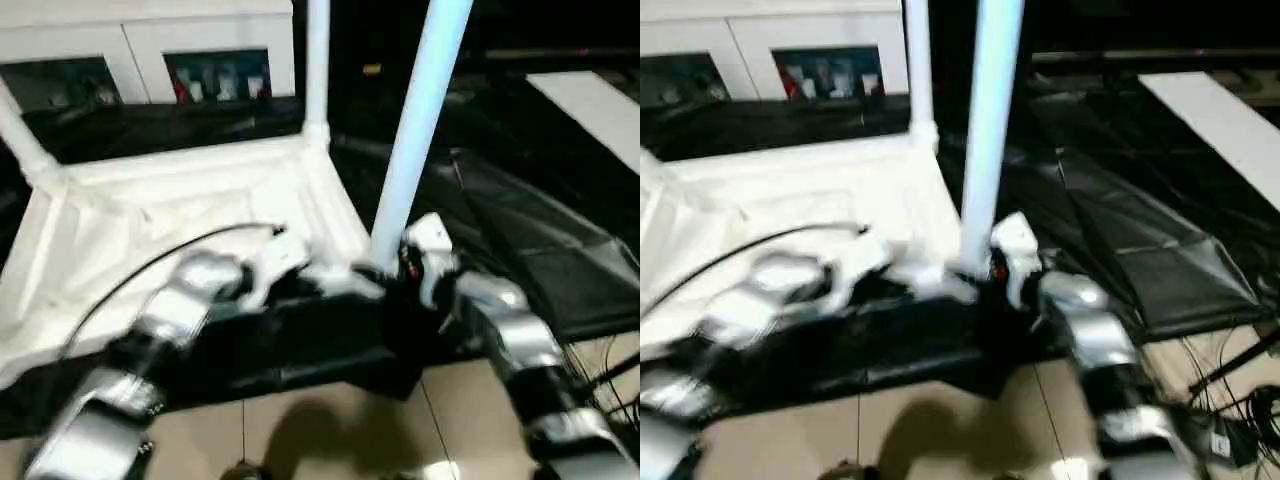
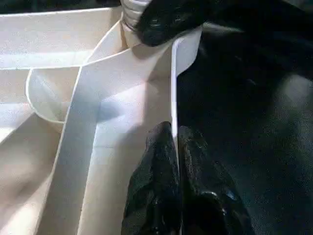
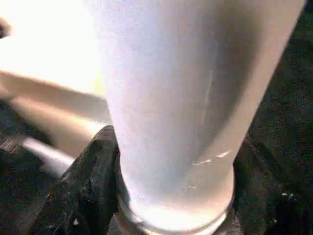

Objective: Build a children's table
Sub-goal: Rotate leg to tighten

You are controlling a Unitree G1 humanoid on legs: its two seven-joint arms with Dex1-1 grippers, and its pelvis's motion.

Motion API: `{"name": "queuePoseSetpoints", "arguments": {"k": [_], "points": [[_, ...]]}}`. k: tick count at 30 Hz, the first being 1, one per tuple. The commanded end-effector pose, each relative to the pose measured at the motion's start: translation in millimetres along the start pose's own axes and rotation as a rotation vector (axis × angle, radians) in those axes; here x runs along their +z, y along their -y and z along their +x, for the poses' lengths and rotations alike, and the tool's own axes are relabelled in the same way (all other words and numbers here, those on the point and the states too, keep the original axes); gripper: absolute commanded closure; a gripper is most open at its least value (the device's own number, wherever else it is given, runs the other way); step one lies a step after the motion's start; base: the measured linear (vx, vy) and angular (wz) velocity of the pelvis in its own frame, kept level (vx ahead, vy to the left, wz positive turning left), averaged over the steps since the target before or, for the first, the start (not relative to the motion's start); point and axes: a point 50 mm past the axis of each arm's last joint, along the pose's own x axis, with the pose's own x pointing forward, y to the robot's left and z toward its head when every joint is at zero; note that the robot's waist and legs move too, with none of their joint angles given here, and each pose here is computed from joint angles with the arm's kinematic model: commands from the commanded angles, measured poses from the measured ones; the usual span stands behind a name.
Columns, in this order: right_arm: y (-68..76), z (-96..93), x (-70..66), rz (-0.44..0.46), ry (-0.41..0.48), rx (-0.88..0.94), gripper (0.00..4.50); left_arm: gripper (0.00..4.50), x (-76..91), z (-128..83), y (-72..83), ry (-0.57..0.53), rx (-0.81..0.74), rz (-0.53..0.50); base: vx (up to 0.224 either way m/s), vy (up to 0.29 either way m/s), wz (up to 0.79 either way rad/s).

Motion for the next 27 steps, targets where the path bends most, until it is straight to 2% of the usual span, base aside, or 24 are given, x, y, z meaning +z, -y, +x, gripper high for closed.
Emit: {"name": "queuePoseSetpoints", "arguments": {"k": [1, 6, 9, 10, 11, 13, 16, 19, 24, 27], "points": [[-4.3, 14.6, -1.8, 0.098, -0.008, -0.155, 1.84, 4.50, -2.0, 14, -5.8, -0.025, 0.139, -0.095, 0.000, 0.000, 0.00], [-10.8, 36.1, 1.2, 0.175, -0.033, -0.369, 1.84, 4.50, 15.2, 33, -11.3, 0.018, 0.271, -0.173, 0.000, 0.000, 0.00], [-16.9, 42.9, 4.4, 0.151, -0.031, -0.363, 1.84, 4.50, 18.0, 38, -10.3, 0.017, 0.274, -0.165, 0.000, 0.000, 0.00], [-24.2, 47.7, 9.8, 0.134, -0.007, -0.291, 1.84, 4.50, 18.4, 39, -9.3, 0.005, 0.253, -0.133, 0.000, 0.000, 0.00], [-24.2, 47.7, 9.8, 0.134, -0.007, -0.291, 1.84, 4.50, 18.4, 39, -9.3, 0.005, 0.253, -0.133, 0.000, 0.000, 0.00], [-29.2, 49.1, 16.9, 0.132, 0.042, -0.199, 1.28, 4.50, 17.1, 37, -9.1, -0.001, 0.224, -0.107, 0.000, 0.000, 0.00], [-23.0, 44.0, 21.3, 0.080, 0.082, -0.171, 1.11, 4.50, 13.7, 31, -9.7, 0.011, 0.188, -0.091, 0.000, 0.000, 0.00], [-15.1, 35.7, 22.7, 0.025, 0.094, -0.117, 0.72, 4.50, 9.2, 24, -8.2, 0.023, 0.139, -0.062, 0.000, 0.000, 0.00], [-2.9, 5.0, 21.0, -0.112, 0.071, 0.116, 0.69, 4.50, -0.6, 2, 5.7, 0.076, -0.071, 0.018, 0.000, 0.000, 0.00], [-1.4, 0.9, 20.5, -0.130, 0.066, 0.143, 0.69, 4.50, -2.2, -1, 8.0, 0.078, -0.101, 0.023, 0.000, 0.000, 0.00]]}}
